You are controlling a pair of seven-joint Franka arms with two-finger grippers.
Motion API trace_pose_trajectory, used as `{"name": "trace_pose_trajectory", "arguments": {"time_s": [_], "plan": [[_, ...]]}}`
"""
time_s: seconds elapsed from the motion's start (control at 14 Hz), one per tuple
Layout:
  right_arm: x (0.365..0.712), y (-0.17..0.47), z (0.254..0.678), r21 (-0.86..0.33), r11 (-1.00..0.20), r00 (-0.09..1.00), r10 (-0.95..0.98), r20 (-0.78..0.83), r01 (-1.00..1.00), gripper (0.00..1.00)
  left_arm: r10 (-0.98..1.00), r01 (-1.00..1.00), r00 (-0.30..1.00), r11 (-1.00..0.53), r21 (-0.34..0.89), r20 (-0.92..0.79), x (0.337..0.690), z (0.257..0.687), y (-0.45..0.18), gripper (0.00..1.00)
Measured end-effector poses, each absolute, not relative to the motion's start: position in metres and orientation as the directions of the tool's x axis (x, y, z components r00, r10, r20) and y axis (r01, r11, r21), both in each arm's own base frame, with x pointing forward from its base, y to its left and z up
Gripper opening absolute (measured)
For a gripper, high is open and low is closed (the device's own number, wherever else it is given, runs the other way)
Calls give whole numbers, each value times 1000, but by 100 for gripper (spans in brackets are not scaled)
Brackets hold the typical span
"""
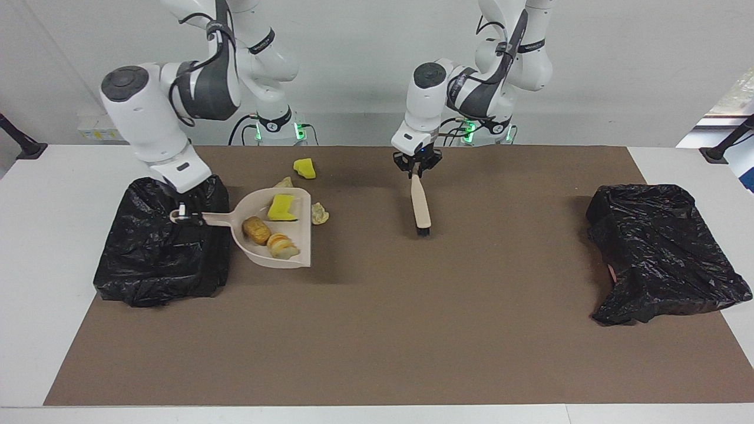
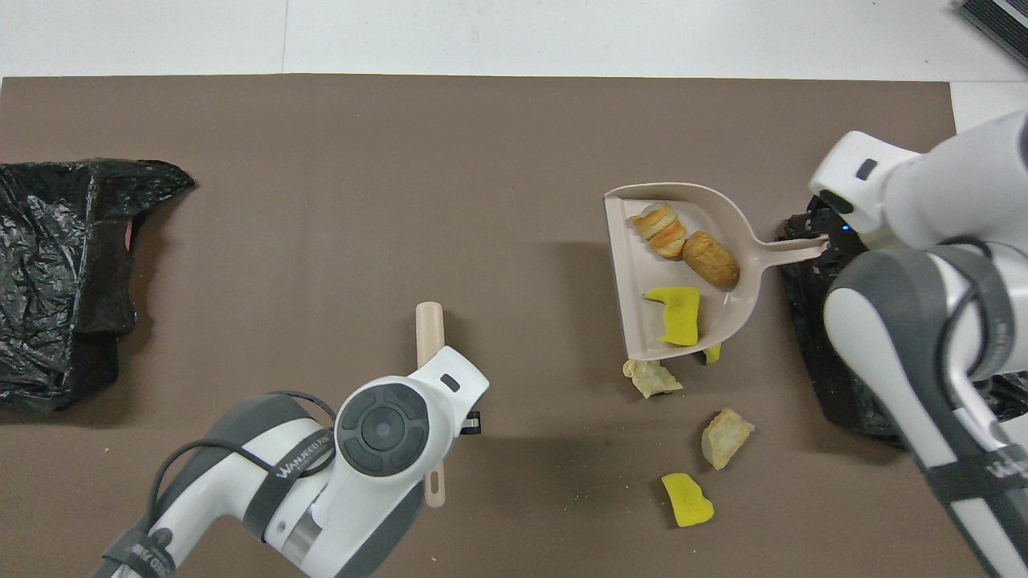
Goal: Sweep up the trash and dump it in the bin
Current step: 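Carry the dustpan to the trash bag with the right gripper, then tip the dustpan over the trash bag while the left gripper withdraws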
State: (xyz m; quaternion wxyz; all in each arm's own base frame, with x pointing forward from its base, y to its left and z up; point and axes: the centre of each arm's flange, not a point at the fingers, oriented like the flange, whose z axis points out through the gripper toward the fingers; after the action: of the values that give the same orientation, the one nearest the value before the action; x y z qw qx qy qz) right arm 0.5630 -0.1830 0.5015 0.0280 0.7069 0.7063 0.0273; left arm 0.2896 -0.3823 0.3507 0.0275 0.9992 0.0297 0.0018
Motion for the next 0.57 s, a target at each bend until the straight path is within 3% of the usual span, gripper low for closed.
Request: {"name": "trace_pose_trajectory", "arguments": {"time_s": [0.14,0.21,0.43,0.57], "plan": [[547,-226,505,84,-15,16,1000,-9,996,31,66,66,998,-996,54,1,290,346,-379,26],[541,-242,508,88,-22,23,1000,-14,996,31,69,69,998,-996,54,1,292,346,-377,33],[531,-267,518,78,-4,12,995,-97,997,31,97,97,995,-994,57,4,307,348,-366,66],[534,-262,532,55,53,-41,978,-206,997,31,91,91,996,-994,57,9,338,357,-346,89]]}}
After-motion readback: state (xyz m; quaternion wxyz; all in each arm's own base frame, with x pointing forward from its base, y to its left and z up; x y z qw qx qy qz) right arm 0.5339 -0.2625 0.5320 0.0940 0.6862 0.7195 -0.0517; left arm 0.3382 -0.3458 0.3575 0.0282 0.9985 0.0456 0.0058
